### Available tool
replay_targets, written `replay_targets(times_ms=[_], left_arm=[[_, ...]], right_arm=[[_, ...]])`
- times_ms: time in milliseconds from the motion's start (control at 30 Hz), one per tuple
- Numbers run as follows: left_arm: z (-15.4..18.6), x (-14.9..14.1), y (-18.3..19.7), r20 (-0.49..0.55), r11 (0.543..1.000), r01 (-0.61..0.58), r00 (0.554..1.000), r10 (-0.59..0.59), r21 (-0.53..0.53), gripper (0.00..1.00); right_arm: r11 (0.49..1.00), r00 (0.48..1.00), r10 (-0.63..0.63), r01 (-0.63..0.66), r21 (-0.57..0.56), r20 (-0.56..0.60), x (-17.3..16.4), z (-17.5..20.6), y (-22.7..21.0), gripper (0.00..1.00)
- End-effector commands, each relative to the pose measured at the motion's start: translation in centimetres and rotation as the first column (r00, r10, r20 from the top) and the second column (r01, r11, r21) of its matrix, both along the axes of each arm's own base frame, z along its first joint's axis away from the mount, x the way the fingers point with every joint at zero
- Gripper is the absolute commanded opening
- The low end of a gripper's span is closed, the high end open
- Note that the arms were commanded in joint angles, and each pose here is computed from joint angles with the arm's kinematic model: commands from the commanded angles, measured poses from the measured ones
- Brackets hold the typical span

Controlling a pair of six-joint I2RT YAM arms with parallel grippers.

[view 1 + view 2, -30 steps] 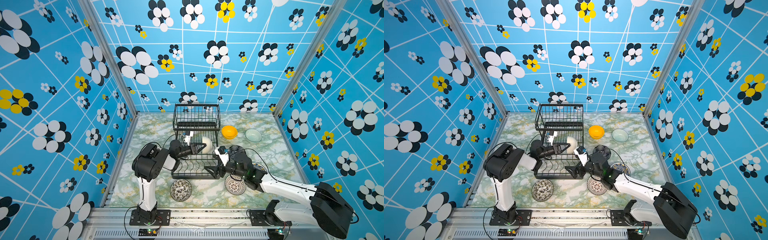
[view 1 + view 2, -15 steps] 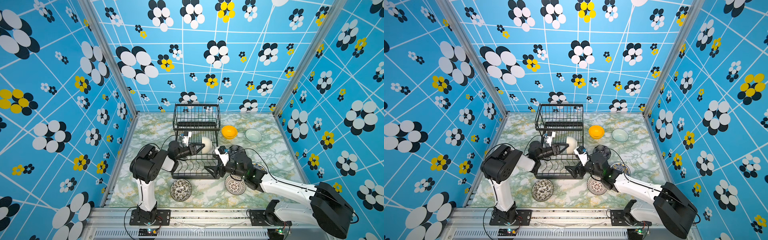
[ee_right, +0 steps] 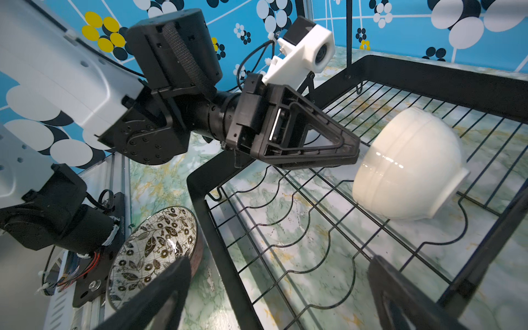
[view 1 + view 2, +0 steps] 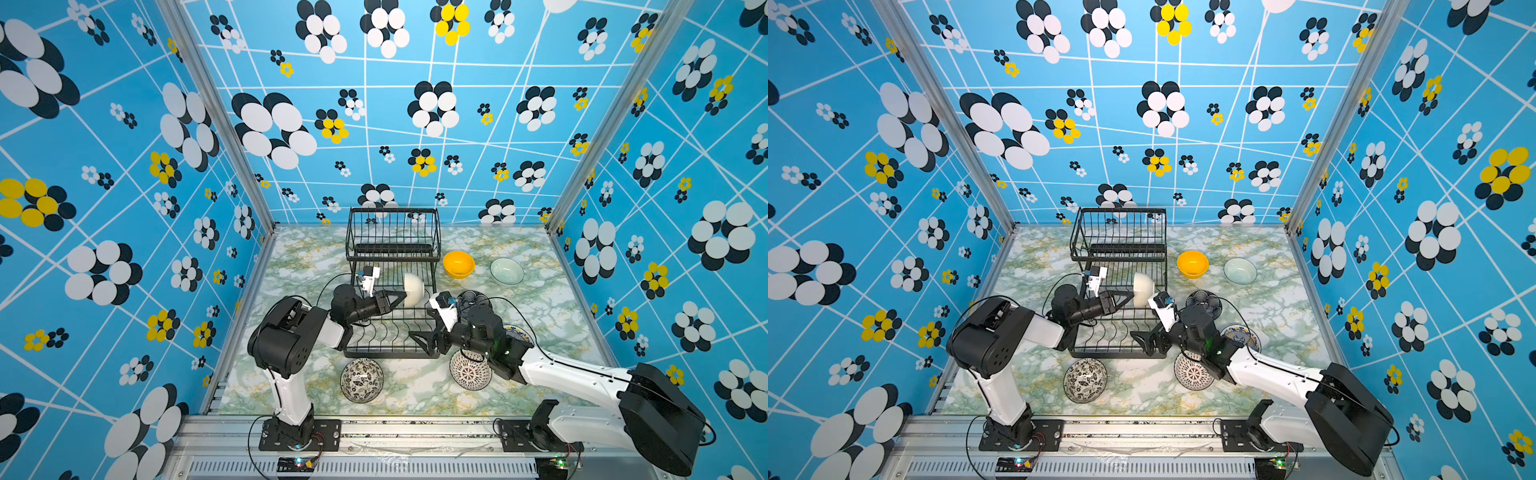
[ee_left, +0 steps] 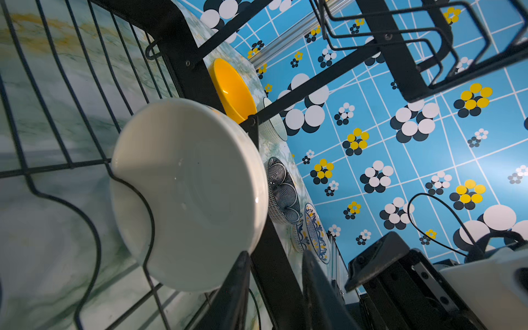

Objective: Load bowls into a dish rack
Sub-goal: Place the bowl in the dish rack, then pick up the bowl from the bottom-center of the table.

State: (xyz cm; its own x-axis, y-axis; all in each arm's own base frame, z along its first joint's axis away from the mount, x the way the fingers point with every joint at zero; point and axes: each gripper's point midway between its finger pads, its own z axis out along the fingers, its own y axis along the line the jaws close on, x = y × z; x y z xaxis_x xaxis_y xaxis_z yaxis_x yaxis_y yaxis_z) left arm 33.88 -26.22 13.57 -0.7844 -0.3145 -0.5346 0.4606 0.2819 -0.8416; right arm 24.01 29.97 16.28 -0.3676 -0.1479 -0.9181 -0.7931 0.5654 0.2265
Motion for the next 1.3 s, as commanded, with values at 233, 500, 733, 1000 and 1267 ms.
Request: replay_targets(times_ms=[233, 500, 733, 1000, 1267], left_arm=[[0.1, -0.7, 2.0, 0.019, 0.99, -0.084, 0.996, 0.083, 0.11, 0.33], [0.4, -1.4, 2.7, 0.012, 0.985, -0.108, 0.994, 0.107, 0.136, 0.33], [0.2, -3.1, 3.6, -0.003, 0.973, -0.121, 0.992, 0.124, 0.195, 0.33], [1.1, -5.8, 5.1, 0.007, 0.938, -0.146, 0.988, 0.152, 0.314, 0.33], [0.1, -9.5, 8.2, -0.046, 0.827, -0.17, 0.972, 0.23, 0.536, 0.33]], right_arm=[[1.0, 1.0, -0.008, 0.008, 0.008, 0.019, 0.2, 0.9, -0.1, 1.0], [1.0, 1.0, -0.011, 0.01, 0.011, 0.027, 0.2, 1.2, -0.2, 1.0], [1.0, 1.0, -0.011, 0.011, 0.008, 0.025, 0.3, 1.1, -0.2, 1.0], [1.0, 1.0, -0.007, 0.007, 0.002, 0.019, 0.3, 1.0, -0.1, 1.0], [0.997, 0.998, 0.019, -0.014, -0.075, 0.063, -0.5, 0.6, 0.4, 0.99]])
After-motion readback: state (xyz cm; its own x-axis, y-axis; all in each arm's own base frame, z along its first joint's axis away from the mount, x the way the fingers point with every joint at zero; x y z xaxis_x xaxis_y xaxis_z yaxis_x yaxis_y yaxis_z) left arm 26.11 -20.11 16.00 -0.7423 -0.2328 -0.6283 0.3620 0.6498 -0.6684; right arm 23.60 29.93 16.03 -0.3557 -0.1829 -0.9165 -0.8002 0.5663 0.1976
